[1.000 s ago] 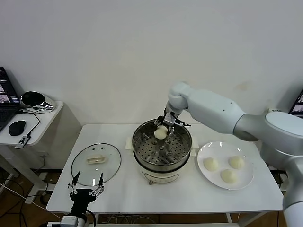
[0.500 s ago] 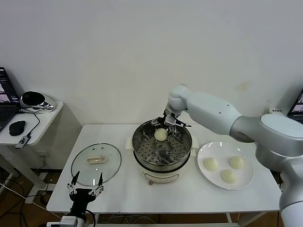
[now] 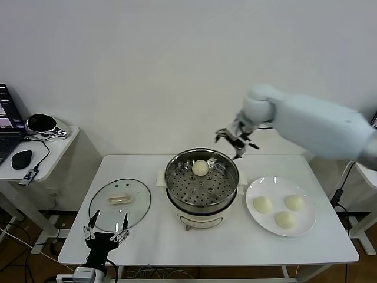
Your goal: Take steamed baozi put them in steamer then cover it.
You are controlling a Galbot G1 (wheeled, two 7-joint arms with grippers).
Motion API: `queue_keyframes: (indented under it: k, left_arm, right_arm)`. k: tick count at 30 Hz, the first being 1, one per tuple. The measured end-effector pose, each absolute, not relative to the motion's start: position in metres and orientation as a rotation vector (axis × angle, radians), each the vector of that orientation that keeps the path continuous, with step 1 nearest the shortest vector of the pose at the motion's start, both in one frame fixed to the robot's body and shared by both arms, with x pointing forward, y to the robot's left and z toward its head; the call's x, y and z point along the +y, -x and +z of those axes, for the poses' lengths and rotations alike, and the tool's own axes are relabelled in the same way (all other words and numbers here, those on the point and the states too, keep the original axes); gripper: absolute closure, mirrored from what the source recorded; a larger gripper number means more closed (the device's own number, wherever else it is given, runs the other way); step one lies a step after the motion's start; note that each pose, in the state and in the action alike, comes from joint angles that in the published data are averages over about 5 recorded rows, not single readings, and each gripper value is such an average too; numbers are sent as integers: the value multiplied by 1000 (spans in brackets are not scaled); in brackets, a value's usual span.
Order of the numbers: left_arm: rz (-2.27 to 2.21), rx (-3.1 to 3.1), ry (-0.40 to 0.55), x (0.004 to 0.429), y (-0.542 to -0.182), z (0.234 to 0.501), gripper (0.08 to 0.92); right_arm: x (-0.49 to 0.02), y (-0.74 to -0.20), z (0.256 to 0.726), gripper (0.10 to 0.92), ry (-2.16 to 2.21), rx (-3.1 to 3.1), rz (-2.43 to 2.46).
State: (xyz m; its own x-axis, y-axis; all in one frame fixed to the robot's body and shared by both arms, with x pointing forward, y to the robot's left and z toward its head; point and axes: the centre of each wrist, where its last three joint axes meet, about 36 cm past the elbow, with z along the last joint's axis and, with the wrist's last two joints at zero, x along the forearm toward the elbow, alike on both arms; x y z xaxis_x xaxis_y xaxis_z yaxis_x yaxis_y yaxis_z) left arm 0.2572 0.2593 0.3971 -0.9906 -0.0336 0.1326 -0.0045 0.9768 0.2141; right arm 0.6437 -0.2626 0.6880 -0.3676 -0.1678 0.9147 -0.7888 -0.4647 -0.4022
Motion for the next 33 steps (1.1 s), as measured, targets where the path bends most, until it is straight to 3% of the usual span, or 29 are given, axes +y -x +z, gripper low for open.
queue_keyframes:
  k: [7, 16, 33]
  left_arm:
    - [-347, -2967, -23, 258, -257, 401, 177]
    - [-362, -2947, -34, 257, -254, 402, 177]
    - [-374, -2930, -69, 262, -250, 402, 177]
  right_arm:
    - [-331, -614, 659, 200, -1301, -1365, 1714]
    - [-376, -603, 597, 200, -1252, -1374, 1574]
    - [-369, -622, 492, 200, -1320, -1325, 1473]
